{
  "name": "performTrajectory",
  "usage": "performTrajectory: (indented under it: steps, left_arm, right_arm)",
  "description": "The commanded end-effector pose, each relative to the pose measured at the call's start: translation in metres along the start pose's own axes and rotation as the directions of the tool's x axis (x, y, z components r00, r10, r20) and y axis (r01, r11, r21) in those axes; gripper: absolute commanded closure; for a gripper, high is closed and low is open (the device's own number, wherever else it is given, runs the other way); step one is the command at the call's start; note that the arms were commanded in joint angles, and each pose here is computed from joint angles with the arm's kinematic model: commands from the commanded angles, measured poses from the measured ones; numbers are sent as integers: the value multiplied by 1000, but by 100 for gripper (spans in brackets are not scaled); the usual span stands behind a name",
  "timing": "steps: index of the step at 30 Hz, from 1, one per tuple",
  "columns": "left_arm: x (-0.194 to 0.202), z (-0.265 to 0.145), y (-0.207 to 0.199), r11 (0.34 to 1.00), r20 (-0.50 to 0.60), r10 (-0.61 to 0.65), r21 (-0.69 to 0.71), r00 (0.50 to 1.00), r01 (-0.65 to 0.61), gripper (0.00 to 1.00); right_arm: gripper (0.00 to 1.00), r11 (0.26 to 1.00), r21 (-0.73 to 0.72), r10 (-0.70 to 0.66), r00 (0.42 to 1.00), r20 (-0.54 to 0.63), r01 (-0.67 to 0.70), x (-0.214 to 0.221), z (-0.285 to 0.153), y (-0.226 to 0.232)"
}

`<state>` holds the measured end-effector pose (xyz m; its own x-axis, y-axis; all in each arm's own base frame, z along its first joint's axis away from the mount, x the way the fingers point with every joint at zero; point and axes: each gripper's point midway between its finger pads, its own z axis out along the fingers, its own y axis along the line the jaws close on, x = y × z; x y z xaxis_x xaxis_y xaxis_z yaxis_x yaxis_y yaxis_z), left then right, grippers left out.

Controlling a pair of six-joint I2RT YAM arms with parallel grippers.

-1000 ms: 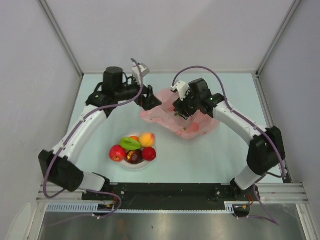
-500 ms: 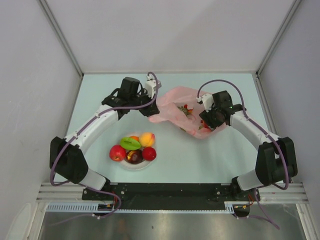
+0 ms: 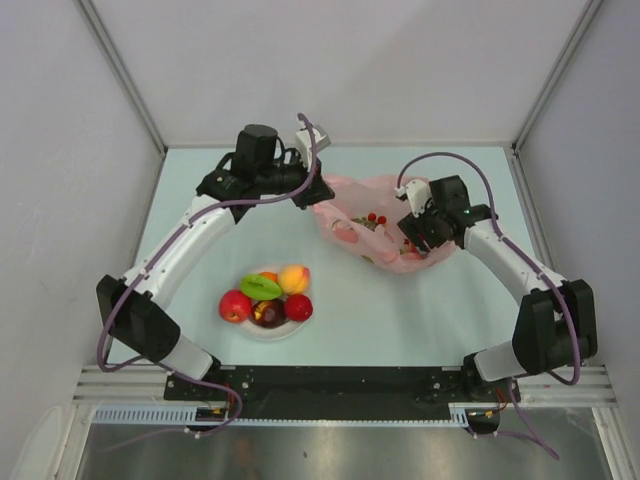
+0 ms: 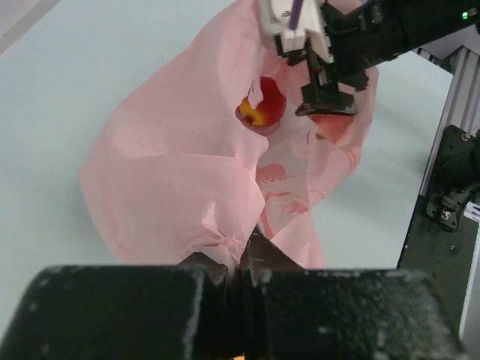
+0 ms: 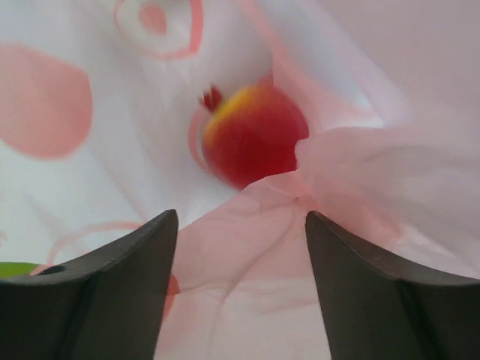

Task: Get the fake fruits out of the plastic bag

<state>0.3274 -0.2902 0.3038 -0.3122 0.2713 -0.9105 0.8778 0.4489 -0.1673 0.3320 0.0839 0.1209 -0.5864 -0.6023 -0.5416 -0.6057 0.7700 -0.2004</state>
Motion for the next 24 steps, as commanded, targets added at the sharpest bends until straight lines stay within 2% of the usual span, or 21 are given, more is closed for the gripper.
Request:
performTrajectory:
  steps: [1, 5, 9, 11, 13, 14, 15, 17, 18, 20, 22, 24]
  left_arm:
    - [2, 12, -3, 998, -10, 9, 66, 1000, -9, 100]
    - [-1, 17, -3, 997, -1, 9, 72, 1000, -9, 100]
    - [-3, 18, 0, 998, 3, 17, 57, 1000, -18, 100]
    - [-3, 17, 0, 999, 1, 21, 50, 1000, -21, 100]
    - [-3, 16, 1, 999, 1, 23, 40, 1000, -23, 100]
    - [-1, 17, 1, 999, -1, 22, 39, 1000, -22, 100]
    - [-2, 17, 1, 999, 3, 26, 38, 1000, -26, 100]
    - [-2, 19, 1, 999, 3, 23, 36, 1000, -23, 100]
    - [-4, 19, 0, 999, 8, 25, 37, 1000, -26, 100]
    - [-7, 22, -1, 999, 14, 14, 44, 1000, -15, 100]
    - [-11, 25, 0, 999, 23, 4, 43, 1000, -5, 100]
    - [-12, 29, 3, 999, 25, -10, 42, 1000, 9, 100]
  right_arm:
    - [19, 998, 35, -49, 996, 72, 47, -37, 21, -6]
    - [11, 993, 92, -80, 997, 2, 79, -29, 52, -24]
    - [6, 990, 88, -102, 991, -92, 110, -10, 82, -37]
    - [8, 990, 73, -106, 985, -134, 117, -2, 86, -38]
    - [16, 992, 53, -104, 986, -133, 112, -2, 84, -37]
    - [21, 992, 44, -112, 987, -116, 118, -5, 82, -37]
    - [34, 991, 47, -118, 990, -84, 122, -14, 76, -37]
    - [41, 993, 17, -121, 993, 0, 121, -32, 67, -33]
    - [43, 992, -15, -125, 988, 91, 127, -52, 52, -27]
    - [43, 991, -33, -119, 974, 195, 128, -77, 34, -23]
    - [41, 988, -83, -95, 936, 338, 131, -106, 5, -13]
    - [39, 986, -116, -63, 905, 420, 123, -124, -12, -6]
